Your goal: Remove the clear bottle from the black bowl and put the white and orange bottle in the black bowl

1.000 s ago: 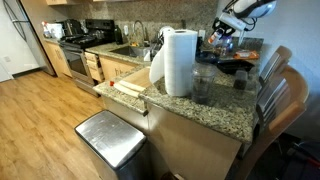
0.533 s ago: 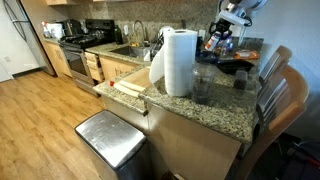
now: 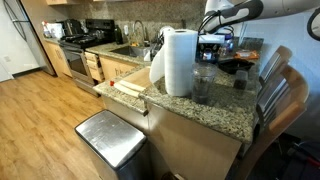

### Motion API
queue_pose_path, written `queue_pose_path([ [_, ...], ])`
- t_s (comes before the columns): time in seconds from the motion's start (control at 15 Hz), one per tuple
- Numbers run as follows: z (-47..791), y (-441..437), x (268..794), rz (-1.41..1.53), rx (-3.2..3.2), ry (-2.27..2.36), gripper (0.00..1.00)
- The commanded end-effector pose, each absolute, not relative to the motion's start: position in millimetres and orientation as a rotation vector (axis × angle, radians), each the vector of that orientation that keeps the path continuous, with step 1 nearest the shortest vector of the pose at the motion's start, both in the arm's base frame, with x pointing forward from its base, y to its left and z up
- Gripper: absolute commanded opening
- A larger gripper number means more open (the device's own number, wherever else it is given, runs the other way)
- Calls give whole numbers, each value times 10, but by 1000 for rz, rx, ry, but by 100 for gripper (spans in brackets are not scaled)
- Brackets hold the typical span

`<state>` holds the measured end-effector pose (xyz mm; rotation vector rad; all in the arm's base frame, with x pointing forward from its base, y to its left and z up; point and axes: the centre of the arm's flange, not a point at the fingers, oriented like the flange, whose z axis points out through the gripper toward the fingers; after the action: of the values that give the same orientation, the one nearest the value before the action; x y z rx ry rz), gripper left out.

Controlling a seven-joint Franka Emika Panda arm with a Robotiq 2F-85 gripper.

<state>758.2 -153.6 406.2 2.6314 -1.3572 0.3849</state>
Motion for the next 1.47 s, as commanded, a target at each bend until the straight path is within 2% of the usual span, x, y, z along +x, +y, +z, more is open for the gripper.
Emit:
queue_pose_path([
  [0.0,3948,-1603,7600,297,2550,-1378,80],
  [0.07,3963,-1634,7573,279,2542,-1387,81],
  [0.27,4044,-1763,7517,189,2528,-1422,98],
  [0.33,4138,-1843,7546,135,2522,-1430,100],
  [0.6,4625,-2260,7842,-165,2502,-1413,100],
  [0.8,4204,-2661,7599,-369,2601,-1330,100],
  [0.87,4359,-2868,7475,-309,2397,-1499,100],
  [0.93,3797,-2834,7460,-222,2446,-1258,100],
  [1.0,3786,-2988,7551,-280,2306,-1485,100],
  [1.33,2898,-3205,7596,-205,1986,-1635,100],
  [1.4,2894,-3253,7600,-335,2080,-1730,100],
])
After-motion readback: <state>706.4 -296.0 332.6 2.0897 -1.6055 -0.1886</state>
